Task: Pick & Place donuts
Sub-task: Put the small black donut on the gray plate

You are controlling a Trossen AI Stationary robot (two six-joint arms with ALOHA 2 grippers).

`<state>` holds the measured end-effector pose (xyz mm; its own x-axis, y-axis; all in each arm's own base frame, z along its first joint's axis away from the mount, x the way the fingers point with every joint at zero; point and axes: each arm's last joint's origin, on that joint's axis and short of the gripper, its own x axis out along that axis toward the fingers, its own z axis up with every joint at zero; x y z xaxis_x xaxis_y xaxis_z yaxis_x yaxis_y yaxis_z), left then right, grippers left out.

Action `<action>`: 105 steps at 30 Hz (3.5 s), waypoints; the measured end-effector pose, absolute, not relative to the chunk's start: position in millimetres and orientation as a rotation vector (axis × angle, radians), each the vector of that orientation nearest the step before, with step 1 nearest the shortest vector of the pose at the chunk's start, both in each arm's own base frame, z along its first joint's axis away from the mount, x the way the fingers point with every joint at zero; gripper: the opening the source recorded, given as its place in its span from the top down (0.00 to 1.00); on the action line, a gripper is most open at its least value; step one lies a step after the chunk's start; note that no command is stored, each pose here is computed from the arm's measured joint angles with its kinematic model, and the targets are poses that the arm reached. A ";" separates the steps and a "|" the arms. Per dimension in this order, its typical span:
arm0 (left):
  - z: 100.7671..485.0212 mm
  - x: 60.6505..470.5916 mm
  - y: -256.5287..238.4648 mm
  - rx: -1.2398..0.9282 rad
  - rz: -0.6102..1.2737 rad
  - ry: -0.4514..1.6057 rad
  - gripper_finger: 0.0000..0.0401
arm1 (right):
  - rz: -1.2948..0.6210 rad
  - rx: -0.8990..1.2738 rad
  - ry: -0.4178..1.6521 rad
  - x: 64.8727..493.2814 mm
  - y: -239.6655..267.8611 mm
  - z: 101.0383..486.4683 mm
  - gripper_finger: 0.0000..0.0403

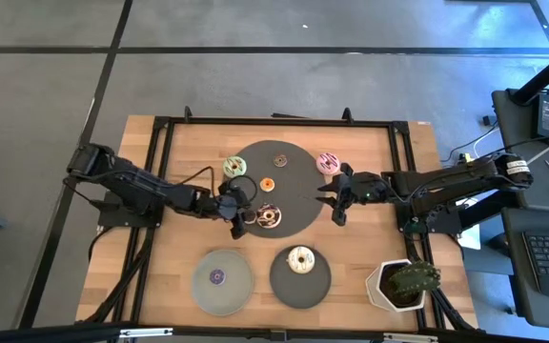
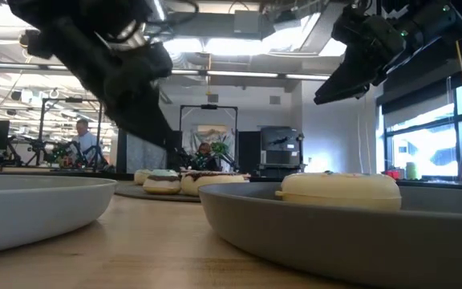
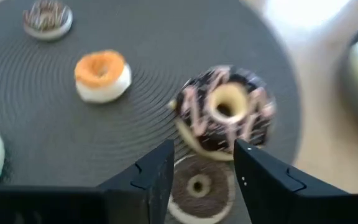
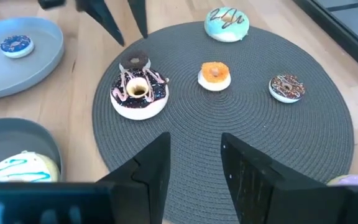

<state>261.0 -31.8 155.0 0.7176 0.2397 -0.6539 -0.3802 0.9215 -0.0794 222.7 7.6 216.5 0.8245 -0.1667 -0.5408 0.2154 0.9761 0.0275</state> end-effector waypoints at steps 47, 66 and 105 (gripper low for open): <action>168.6 271.3 -27.2 -0.292 0.284 0.823 0.99 | -0.201 0.083 0.576 222.3 7.5 215.8 0.64; 176.5 233.8 -171.7 -0.213 0.093 0.830 0.99 | -0.205 0.095 0.570 222.6 7.5 216.2 0.64; 139.0 235.0 -183.0 -0.131 0.087 0.954 0.79 | -0.132 0.146 0.434 229.7 9.8 228.2 0.64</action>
